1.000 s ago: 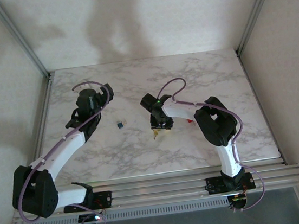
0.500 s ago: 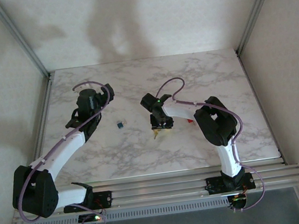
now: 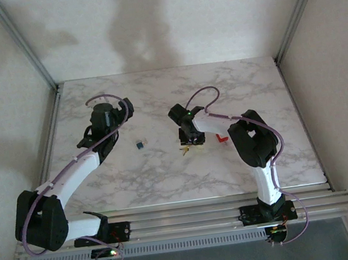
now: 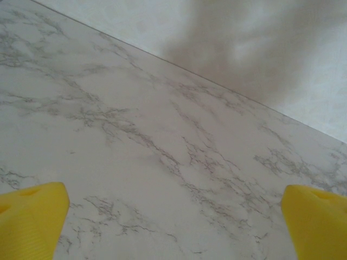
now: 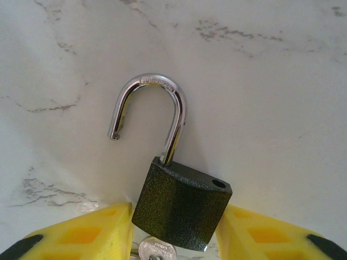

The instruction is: Lock with the key

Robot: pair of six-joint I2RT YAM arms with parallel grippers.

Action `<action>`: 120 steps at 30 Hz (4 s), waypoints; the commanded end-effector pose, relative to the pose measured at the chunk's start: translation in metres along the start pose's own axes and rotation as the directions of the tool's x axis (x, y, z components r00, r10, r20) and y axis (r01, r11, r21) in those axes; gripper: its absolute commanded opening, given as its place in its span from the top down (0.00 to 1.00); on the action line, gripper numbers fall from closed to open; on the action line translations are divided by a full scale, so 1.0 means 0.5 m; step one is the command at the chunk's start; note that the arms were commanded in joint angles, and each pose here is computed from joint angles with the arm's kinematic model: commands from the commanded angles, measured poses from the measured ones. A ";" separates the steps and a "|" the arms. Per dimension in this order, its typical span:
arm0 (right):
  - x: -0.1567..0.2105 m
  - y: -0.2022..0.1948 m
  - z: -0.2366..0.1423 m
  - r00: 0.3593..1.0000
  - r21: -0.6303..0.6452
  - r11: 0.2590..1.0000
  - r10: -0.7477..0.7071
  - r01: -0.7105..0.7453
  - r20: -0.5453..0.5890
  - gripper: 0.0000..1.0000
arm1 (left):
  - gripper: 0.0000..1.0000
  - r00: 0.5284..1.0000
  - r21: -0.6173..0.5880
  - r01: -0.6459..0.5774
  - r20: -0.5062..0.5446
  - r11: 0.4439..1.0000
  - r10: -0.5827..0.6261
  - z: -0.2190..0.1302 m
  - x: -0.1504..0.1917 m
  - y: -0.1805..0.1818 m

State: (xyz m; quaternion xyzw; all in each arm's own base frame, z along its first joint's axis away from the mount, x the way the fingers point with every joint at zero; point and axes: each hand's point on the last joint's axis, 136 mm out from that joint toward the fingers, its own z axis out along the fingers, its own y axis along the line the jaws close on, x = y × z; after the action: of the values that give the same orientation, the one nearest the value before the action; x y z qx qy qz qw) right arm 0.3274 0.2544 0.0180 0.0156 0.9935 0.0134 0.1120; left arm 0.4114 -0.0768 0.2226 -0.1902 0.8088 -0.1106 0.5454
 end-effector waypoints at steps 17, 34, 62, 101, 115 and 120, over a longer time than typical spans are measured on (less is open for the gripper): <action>-0.028 -0.040 -0.009 0.998 -0.004 0.998 0.058 -0.058 0.012 0.54 | 0.00 1.000 0.033 0.012 -0.014 0.999 -0.011 0.002 -0.010 -0.028; -0.020 -0.028 0.014 0.999 -0.065 0.996 0.052 -0.053 -0.015 0.64 | 0.01 1.000 0.041 0.012 -0.021 0.999 -0.011 0.002 -0.007 -0.032; -0.008 0.082 -0.123 0.994 -0.460 0.884 -0.043 0.087 0.105 0.75 | 0.00 0.964 0.137 0.123 -0.253 0.983 -0.085 0.045 0.096 -0.081; 0.016 0.128 -0.201 0.979 -0.568 0.804 -0.080 0.173 0.185 0.76 | 0.25 0.771 0.269 0.404 -0.614 0.874 -0.167 -0.029 0.353 -0.252; 0.021 0.136 -0.206 0.977 -0.577 0.795 -0.091 0.188 0.192 0.76 | 0.47 0.749 0.258 0.418 -0.641 0.871 -0.169 -0.028 0.385 -0.249; 0.024 0.140 -0.205 0.977 -0.580 0.792 -0.096 0.190 0.190 0.76 | 0.56 0.749 0.261 0.424 -0.640 0.867 -0.173 -0.027 0.384 -0.252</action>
State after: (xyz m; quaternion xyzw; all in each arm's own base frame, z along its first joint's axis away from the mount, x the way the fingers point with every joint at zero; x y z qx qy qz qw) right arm 0.2990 0.3153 0.1045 -0.0772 0.9354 0.2978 0.1741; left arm 0.3600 -0.2672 0.1170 -0.1687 0.8599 -0.4009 0.2671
